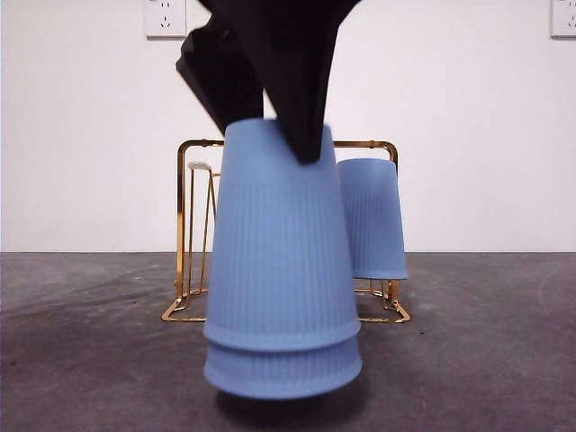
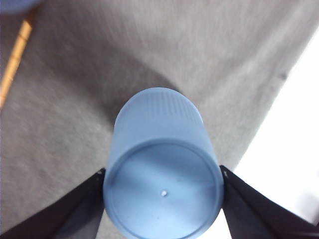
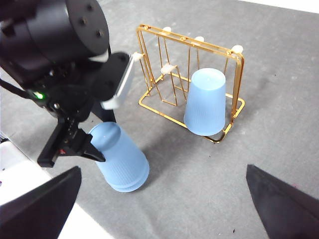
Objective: Pick the top cup and place it on cupholder, pick up the mid cup and place it on cupholder, last pick the bottom cup and place it on cupholder.
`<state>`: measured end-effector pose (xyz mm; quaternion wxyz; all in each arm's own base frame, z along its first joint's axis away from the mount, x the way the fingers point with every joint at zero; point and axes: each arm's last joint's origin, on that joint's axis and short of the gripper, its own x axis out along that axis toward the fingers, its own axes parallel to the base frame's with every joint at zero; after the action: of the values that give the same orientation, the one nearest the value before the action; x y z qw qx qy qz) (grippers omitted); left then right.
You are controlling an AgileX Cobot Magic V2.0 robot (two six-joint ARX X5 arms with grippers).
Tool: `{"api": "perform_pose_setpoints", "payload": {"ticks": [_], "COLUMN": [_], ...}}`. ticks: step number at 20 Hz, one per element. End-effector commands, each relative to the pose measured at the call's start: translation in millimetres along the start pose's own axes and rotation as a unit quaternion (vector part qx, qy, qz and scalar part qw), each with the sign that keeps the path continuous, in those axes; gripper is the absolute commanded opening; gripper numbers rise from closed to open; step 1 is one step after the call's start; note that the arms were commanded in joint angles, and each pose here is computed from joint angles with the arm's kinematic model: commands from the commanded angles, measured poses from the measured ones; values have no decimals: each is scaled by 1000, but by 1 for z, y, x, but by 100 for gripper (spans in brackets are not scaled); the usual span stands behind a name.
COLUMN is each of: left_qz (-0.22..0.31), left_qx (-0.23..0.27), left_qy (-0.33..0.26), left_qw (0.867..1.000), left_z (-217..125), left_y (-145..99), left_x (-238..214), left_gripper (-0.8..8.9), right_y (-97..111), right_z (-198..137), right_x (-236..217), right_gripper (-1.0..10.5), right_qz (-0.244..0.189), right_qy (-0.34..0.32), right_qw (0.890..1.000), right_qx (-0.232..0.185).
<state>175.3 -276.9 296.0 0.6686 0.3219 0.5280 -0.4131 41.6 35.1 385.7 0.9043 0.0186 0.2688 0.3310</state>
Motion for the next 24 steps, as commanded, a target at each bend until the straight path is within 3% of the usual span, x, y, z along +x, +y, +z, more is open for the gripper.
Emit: {"api": "perform_pose_setpoints", "payload": {"ticks": [1,10,13,24], "left_qz": [-1,2,3,2], "left_qx": [11,38,19,22], "left_qy": [-6,-11,-11,4], "left_qw": [1000,999,1000,1000], "left_z": [5,4,4,3], "left_y": [-4,-8,-6,-8], "left_x": [-9,-18,-17,-16], "left_gripper": [271,271,272,276], "right_y": [1,1,1,1], "right_z": [3,3,3,3], "right_x": [0,0,0,0], "right_gripper": [555,555,555,555], "right_qz": [3,3,4,4], "right_qy": [-6,-5,-5,-5], "right_qw": [1000,1000,1000,1000], "right_qx": [-5,-4,-2,2]}}
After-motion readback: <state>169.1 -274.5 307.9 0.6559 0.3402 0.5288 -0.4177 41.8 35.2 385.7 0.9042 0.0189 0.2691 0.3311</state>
